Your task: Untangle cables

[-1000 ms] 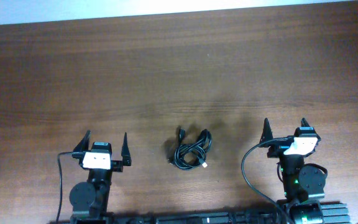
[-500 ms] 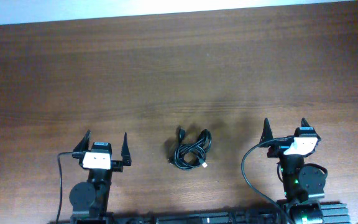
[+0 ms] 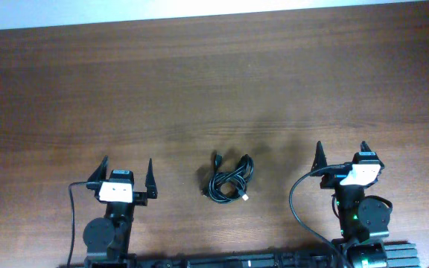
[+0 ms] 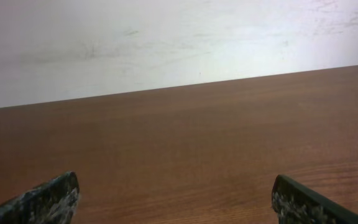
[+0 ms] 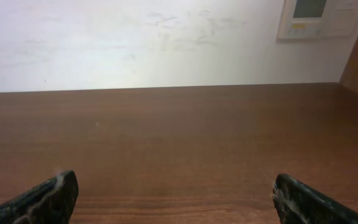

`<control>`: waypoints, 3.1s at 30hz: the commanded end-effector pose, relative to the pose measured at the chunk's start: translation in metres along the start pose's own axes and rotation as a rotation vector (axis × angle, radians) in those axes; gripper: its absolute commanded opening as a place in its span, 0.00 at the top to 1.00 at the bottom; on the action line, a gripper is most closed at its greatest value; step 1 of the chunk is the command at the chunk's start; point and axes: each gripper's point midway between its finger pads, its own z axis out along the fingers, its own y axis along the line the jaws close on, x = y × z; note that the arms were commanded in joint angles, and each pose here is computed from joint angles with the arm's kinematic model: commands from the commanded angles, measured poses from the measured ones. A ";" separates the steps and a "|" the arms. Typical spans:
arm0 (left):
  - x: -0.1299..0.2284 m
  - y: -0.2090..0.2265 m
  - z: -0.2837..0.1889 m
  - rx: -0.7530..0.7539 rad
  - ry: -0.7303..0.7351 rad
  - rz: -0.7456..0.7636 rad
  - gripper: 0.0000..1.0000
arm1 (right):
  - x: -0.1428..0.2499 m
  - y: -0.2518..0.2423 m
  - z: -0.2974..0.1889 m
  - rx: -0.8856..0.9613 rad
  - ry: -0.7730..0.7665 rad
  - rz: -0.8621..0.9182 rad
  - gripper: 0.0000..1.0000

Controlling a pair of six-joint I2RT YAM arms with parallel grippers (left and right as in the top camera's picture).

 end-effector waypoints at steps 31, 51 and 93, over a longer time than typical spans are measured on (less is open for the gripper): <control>0.002 0.001 0.000 -0.006 0.006 0.012 0.01 | 0.004 -0.004 0.000 0.020 0.011 0.007 0.01; -0.022 -0.001 -0.003 0.009 -0.071 -0.064 0.01 | 0.004 -0.004 0.000 0.020 0.011 0.008 0.01; -0.083 -0.089 0.028 0.610 0.663 0.020 0.01 | 0.004 -0.004 0.000 0.020 0.011 0.007 0.01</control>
